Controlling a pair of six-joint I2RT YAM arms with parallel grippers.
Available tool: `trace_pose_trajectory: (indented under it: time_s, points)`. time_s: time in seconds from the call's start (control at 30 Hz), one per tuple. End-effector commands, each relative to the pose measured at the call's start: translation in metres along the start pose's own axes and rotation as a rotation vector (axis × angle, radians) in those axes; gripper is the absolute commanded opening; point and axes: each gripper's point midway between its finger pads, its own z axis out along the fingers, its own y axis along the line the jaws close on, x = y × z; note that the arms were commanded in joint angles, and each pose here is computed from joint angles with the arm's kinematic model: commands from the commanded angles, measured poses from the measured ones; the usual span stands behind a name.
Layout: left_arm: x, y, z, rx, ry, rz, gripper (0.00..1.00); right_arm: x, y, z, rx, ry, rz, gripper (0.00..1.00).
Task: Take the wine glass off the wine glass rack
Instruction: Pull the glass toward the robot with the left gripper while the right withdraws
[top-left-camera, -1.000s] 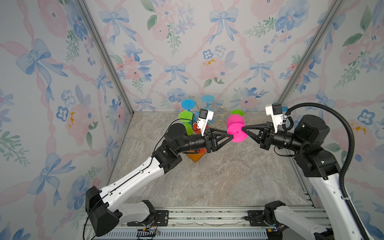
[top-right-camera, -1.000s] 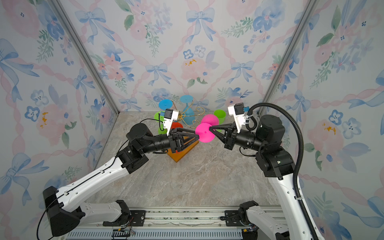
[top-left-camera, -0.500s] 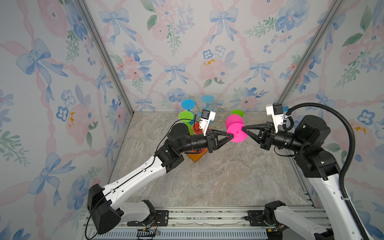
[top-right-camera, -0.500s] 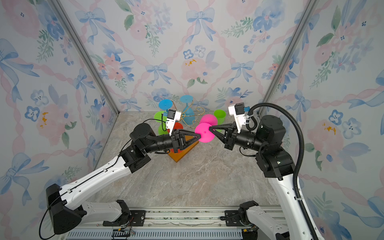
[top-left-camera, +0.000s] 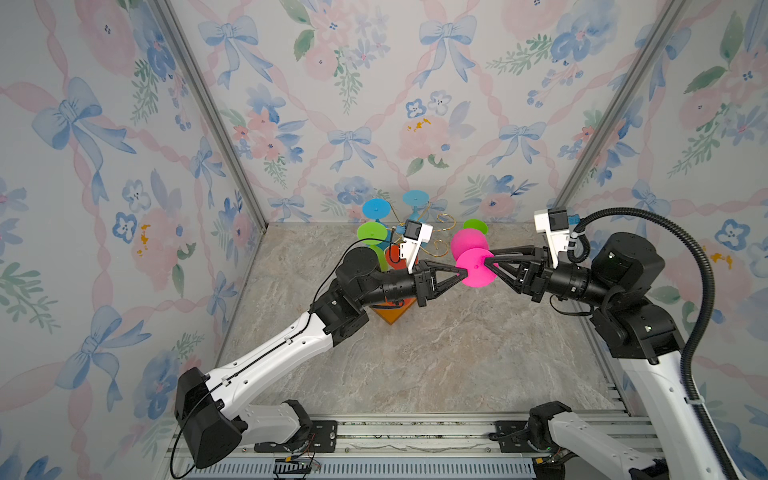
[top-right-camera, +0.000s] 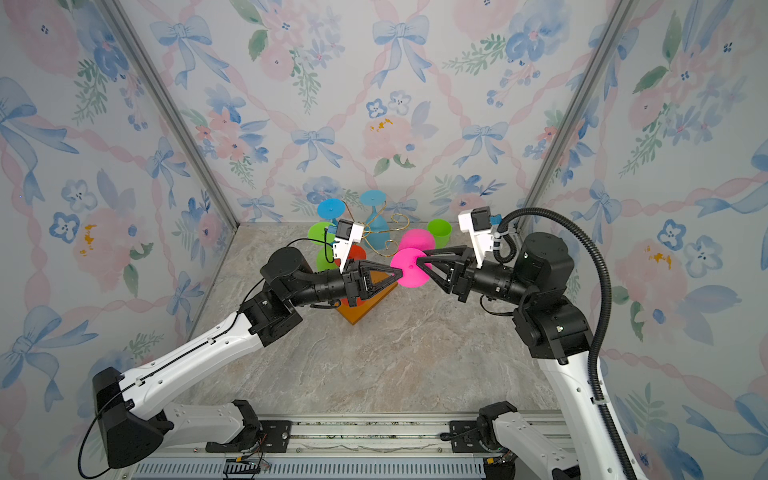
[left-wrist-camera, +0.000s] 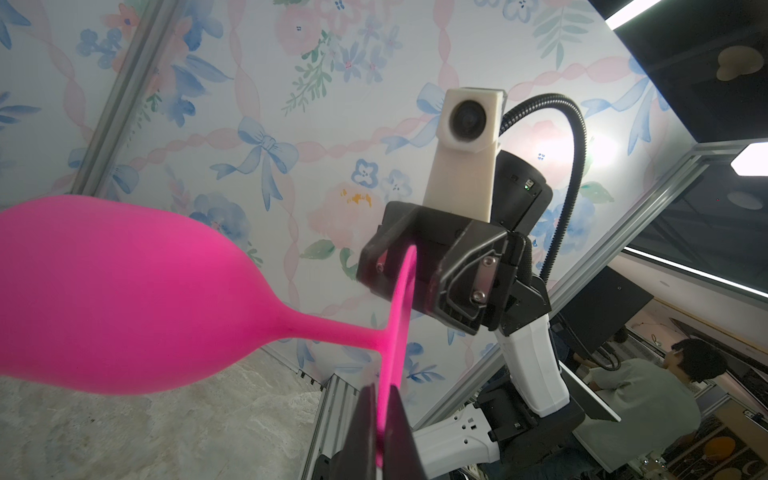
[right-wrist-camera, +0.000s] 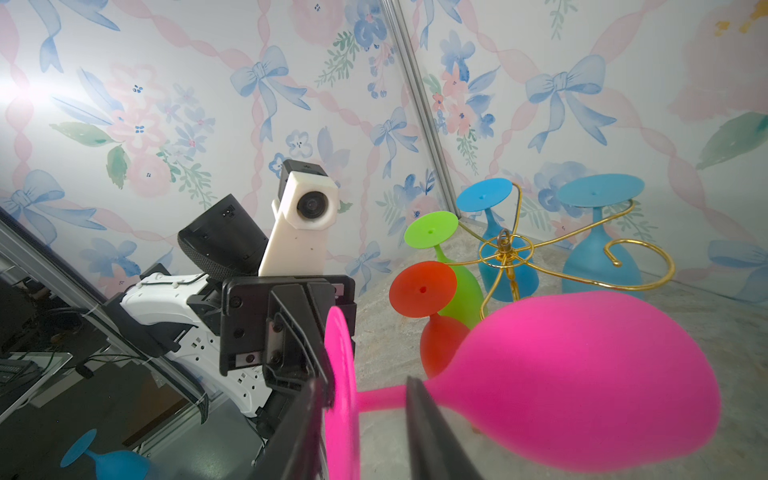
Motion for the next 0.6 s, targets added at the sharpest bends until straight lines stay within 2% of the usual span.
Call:
trace_pose_trajectory:
  time_s: [0.0,0.13,0.23,0.33,0.5,0.57]
  points:
    - [0.007,-0.007,0.000,0.047,0.019,0.050,0.00,-0.005,0.007,-0.008,0.026,-0.017,-0.018,0.68]
    - [0.022,-0.005,0.000,0.072,0.070,0.060,0.00,-0.017,0.010,-0.019,0.090,-0.054,-0.040,0.82]
    - [0.034,-0.006,-0.002,0.091,0.109,0.090,0.00,-0.025,0.001,-0.026,0.177,-0.077,-0.011,0.85]
    - [0.052,-0.011,-0.005,0.109,0.147,0.155,0.00,-0.029,-0.027,-0.031,0.310,-0.067,0.104,0.86]
    - [0.091,-0.023,-0.012,0.090,0.251,0.382,0.00,-0.028,-0.082,-0.050,0.556,-0.050,0.293,0.86]
    - [0.102,-0.020,-0.019,0.036,0.260,0.488,0.00,-0.021,-0.101,-0.058,0.619,-0.040,0.356,0.86]
